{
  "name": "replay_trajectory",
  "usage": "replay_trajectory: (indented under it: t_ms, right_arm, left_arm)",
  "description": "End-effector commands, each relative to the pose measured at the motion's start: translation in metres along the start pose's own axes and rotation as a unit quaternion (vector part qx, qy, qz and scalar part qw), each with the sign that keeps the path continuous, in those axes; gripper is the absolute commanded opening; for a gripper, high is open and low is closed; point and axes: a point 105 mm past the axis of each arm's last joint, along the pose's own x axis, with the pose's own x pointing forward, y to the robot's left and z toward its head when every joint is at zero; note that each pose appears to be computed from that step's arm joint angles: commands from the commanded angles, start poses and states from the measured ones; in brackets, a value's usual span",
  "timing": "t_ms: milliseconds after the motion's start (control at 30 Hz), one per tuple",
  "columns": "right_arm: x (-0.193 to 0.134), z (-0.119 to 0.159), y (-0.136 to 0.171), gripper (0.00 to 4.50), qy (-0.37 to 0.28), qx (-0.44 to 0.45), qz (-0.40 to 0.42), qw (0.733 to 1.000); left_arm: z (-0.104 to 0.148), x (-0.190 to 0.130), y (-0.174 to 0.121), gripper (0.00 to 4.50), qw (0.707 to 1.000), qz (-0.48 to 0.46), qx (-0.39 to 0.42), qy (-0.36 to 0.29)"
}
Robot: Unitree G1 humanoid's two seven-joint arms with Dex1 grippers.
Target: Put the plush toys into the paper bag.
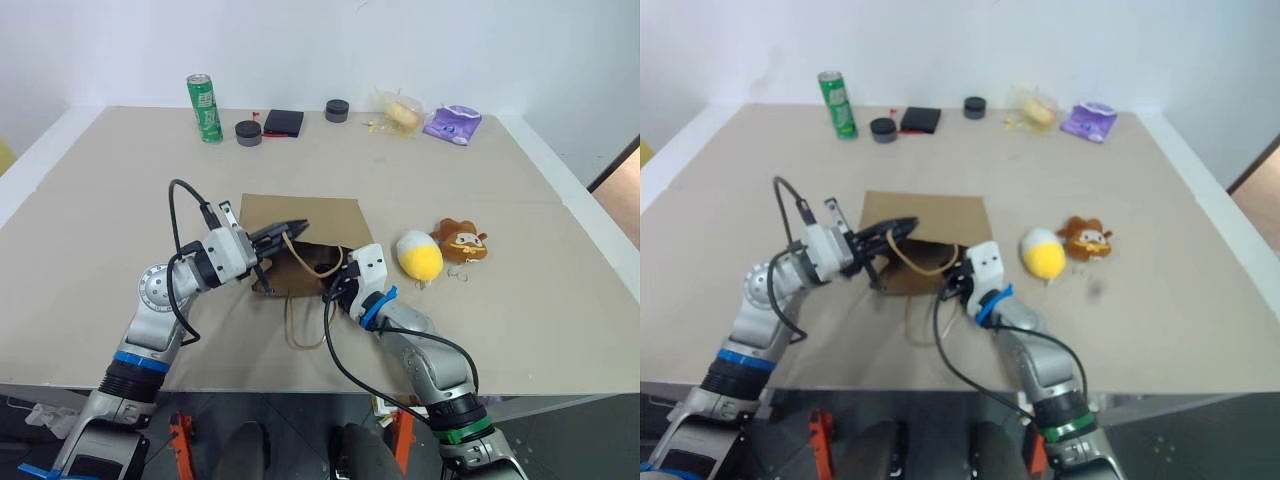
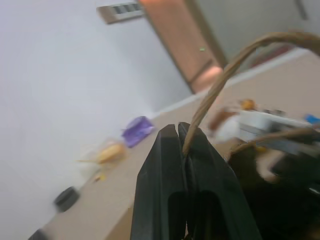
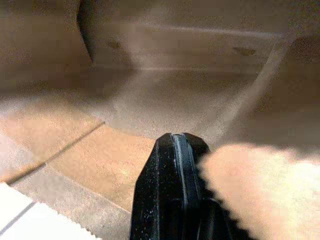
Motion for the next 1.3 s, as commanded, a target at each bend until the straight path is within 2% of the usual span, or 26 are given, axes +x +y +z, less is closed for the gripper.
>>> replay_trajectory:
  t_ms: [33,233,333,667,833,967,1100,1200,1300]
  right_arm:
    - [-0.006,-0.038,-0.009,0.03,0.079,-0.003,-0.029,0.996]
    - [-0.006,-0.039,-0.009,0.03,0.09,-0.051,-0.027,0.994]
    - [-0.005,-0.031,-0.006,0.03,0.072,-0.046,-0.023,0.996]
    - [-0.007,-0.034,-0.008,0.03,0.083,-0.05,-0.029,0.995]
    - [-0.006,-0.031,-0.007,0.03,0.075,-0.047,-0.027,0.996]
    - [-0.006,-0.014,-0.004,0.03,0.032,-0.049,-0.014,0.998]
    - [-0.013,0.033,0.005,0.03,-0.065,-0.064,0.024,0.996]
    - [-0.024,0.061,0.007,0.95,-0.111,-0.077,0.042,0.99]
    - [-0.037,0.078,0.013,2.23,-0.125,-0.092,0.073,0.985]
  left_arm:
    - [0.022,0.002,0.03,0.0,0.996,0.082,0.024,-0.03]
    - [0.03,0.004,0.047,0.0,0.99,0.13,0.023,-0.039]
    - [0.032,0.006,0.048,0.0,0.99,0.136,0.022,-0.042]
    - [0.045,0.008,0.063,0.0,0.982,0.173,0.038,-0.068]
    - [0.038,0.009,0.056,0.0,0.985,0.162,0.028,-0.058]
    - [0.024,0.007,0.036,0.0,0.991,0.128,0.01,-0.036]
    - [0.011,0.004,0.014,0.0,0.995,0.093,-0.018,-0.01]
    - [0.007,0.002,0.007,0.0,0.996,0.088,-0.03,-0.001]
    - [0.005,0.001,0.005,0.0,0.996,0.084,-0.035,0.002]
